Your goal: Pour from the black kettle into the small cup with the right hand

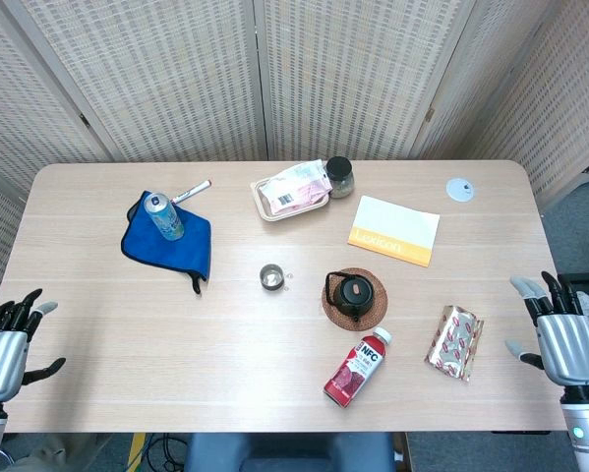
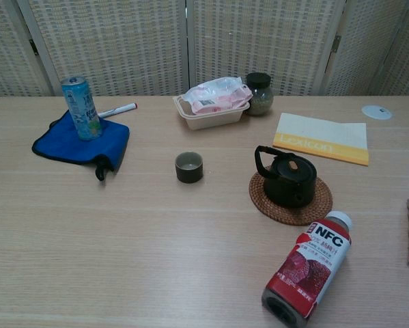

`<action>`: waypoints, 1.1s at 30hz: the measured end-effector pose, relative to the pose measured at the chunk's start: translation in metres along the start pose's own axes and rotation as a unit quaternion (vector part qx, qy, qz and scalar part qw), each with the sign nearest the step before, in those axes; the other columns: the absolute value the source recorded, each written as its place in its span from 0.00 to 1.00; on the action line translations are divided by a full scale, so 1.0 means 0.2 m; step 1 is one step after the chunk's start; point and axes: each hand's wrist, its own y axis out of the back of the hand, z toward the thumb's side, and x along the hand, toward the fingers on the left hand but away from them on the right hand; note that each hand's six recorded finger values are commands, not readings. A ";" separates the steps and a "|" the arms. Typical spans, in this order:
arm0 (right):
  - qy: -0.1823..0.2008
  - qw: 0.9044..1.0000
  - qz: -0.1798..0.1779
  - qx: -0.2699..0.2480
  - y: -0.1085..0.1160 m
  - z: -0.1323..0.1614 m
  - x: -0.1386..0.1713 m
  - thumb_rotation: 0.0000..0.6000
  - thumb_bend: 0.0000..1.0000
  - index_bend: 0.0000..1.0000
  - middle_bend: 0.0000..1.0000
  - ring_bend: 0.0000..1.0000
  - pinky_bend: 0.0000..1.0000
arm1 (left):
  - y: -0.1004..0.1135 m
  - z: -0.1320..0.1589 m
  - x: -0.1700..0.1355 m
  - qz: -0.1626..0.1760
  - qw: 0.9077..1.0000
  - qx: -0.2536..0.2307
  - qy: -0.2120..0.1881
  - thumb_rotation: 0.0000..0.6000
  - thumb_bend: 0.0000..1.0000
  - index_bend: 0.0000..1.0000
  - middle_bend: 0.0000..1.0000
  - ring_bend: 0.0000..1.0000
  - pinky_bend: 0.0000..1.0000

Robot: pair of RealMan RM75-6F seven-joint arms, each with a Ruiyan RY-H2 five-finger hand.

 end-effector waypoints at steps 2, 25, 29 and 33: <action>0.001 1.000 0.000 0.001 0.00 0.00 0.00 1.00 0.00 0.15 0.20 0.01 0.00 | 0.00 0.00 0.00 0.000 1.000 -0.001 -0.001 1.00 0.00 0.21 0.08 0.15 0.10; 0.133 0.990 0.032 0.019 0.06 0.35 -0.14 1.00 0.00 0.15 0.22 0.01 0.00 | 0.02 0.00 -0.02 0.006 1.000 -0.002 -0.001 1.00 0.00 0.22 0.08 0.15 0.10; 0.175 0.983 0.055 0.027 0.04 0.48 -0.19 1.00 0.00 0.15 0.23 0.01 0.00 | 0.02 -0.01 -0.03 0.006 1.000 -0.002 0.002 1.00 0.00 0.23 0.08 0.15 0.10; 0.220 0.971 0.080 0.040 0.00 0.62 -0.25 1.00 0.00 0.15 0.24 0.01 0.00 | 0.02 -0.01 -0.04 0.004 1.000 -0.002 0.003 1.00 0.00 0.24 0.08 0.15 0.10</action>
